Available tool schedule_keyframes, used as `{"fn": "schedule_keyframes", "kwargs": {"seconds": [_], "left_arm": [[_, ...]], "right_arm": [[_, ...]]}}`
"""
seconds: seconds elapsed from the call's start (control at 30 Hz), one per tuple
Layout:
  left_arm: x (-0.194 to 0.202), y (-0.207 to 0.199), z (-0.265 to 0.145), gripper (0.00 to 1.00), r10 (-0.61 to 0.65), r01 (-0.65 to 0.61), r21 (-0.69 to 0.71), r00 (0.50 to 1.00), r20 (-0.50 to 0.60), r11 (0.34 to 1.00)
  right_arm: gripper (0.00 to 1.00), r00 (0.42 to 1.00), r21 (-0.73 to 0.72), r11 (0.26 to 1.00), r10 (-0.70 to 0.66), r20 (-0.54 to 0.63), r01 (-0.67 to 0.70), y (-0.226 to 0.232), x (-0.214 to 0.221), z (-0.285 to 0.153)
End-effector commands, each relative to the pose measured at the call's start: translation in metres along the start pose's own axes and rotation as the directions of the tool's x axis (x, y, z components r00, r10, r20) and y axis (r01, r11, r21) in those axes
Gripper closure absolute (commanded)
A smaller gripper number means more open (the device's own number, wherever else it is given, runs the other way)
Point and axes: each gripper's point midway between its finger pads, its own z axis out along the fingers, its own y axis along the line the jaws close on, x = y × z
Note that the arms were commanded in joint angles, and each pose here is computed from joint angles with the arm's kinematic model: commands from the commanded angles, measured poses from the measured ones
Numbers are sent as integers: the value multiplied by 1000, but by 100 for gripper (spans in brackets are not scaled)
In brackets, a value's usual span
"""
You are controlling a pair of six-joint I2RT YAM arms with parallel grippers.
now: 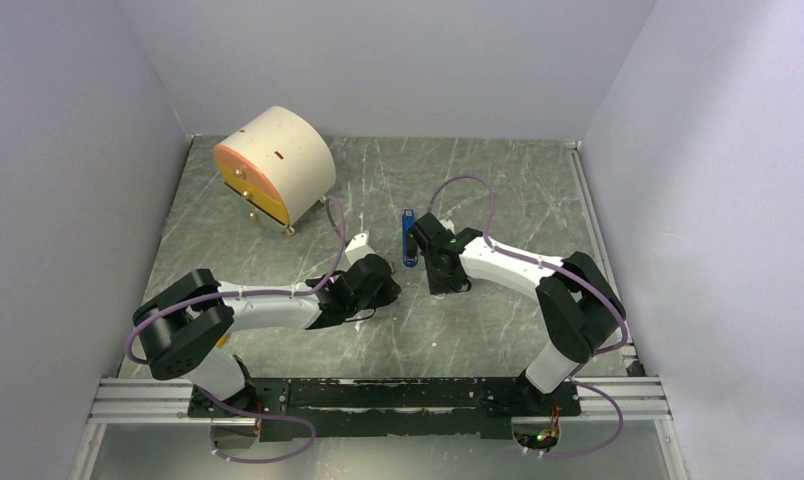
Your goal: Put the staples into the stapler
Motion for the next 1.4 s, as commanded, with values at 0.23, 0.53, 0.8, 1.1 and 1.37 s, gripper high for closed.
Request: {"fn": "schedule_keyframes", "kwargs": {"seconds": [0.23, 0.53, 0.8, 1.1, 1.37], "left_arm": [[-3, -4, 1, 84, 9, -10, 19, 1000, 9, 1000], [-3, -3, 1, 84, 10, -10, 14, 1000, 11, 1000], [-3, -2, 1, 84, 7, -7, 13, 1000, 10, 1000], [-11, -4, -7, 81, 1, -2, 32, 999, 39, 999], [-68, 5, -43, 67, 145, -127, -97, 966, 214, 987]], "right_arm": [[79, 1000, 29, 1000, 8, -15, -7, -1, -6, 9], [67, 999, 30, 999, 17, 47, -18, -1, -32, -14], [53, 996, 6, 999, 32, 88, -32, 1, -45, -25], [36, 990, -47, 999, 22, 138, -16, 5, -51, -37], [34, 948, -201, 979, 51, 313, 14, 24, -83, -76]]}}
